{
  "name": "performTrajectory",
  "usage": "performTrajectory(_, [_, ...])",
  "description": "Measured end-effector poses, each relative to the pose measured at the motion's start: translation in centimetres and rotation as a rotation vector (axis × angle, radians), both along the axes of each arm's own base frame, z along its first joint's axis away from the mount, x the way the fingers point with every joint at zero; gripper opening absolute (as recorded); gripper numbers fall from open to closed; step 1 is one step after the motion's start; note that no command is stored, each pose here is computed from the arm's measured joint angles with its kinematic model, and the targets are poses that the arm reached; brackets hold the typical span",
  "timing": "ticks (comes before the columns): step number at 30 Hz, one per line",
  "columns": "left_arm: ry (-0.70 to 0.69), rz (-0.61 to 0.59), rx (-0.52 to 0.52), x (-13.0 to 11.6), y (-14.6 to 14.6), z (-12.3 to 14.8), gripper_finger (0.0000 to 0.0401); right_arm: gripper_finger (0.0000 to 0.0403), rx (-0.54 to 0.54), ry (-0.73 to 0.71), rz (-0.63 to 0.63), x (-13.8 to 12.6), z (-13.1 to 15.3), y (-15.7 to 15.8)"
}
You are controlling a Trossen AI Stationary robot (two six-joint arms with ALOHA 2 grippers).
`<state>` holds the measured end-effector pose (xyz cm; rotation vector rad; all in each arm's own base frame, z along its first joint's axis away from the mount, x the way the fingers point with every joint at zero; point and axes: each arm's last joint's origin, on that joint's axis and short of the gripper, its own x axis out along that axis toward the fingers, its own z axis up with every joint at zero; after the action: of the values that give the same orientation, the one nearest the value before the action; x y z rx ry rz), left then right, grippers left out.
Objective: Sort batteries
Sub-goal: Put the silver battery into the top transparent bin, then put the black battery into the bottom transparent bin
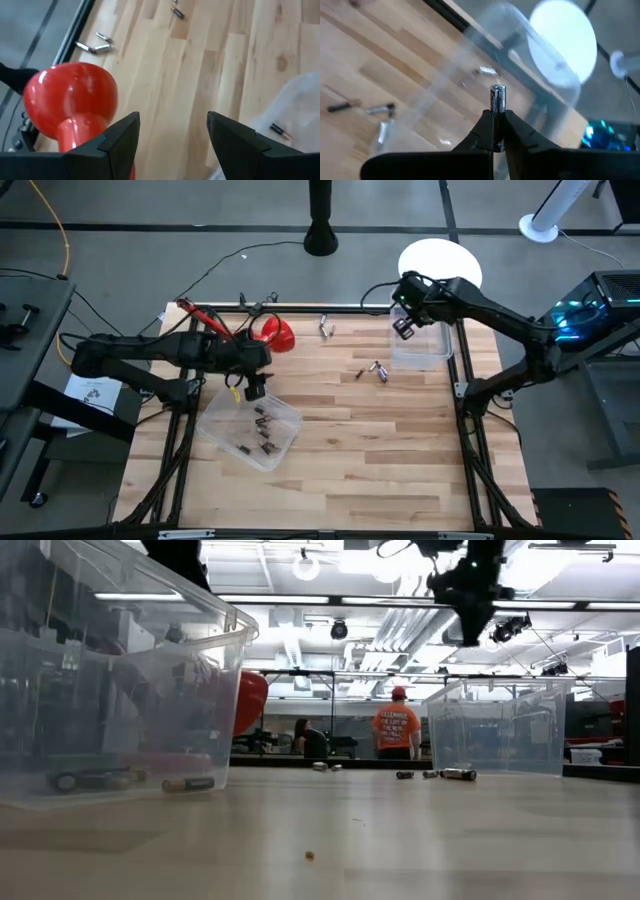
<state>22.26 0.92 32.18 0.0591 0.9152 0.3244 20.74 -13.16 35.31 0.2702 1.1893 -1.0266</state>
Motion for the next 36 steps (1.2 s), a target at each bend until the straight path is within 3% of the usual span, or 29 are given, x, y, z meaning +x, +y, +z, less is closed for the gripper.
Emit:
performTrajectory(4, [-0.025,0.003,0.024,0.3,0.9,0.2,0.0227,0.0023,0.03,0.011,-0.026,-0.3,-0.7,-0.3])
performTrajectory(14, [-0.059,0.035,0.013,0.0,2.2,0.6,0.0227,0.0125,0.197,0.043,-0.057,-1.9,-7.4,0.2])
performTrajectory(20, [-0.131,0.027,0.059,-0.4,3.0,1.7,0.0227,0.0168,0.21,-0.101,-0.03,-3.0,-6.3,1.4])
performTrajectory(24, [-0.188,0.055,0.081,-0.9,3.7,2.4,0.0227,0.0173,0.111,-0.298,0.139,-2.3,-2.9,2.3])
performTrajectory(28, [-0.221,0.091,0.09,-1.2,4.4,2.8,0.0227,0.017,0.062,-0.484,0.448,-0.3,-0.5,3.3])
performTrajectory(31, [-0.247,0.108,0.09,-1.1,4.6,3.0,0.0227,0.017,0.094,-0.449,0.639,2.0,-1.3,3.9])
performTrajectory(36, [-0.256,0.116,0.079,-1.1,4.5,3.0,0.0227,0.017,0.212,-0.235,0.853,6.4,-6.1,4.5])
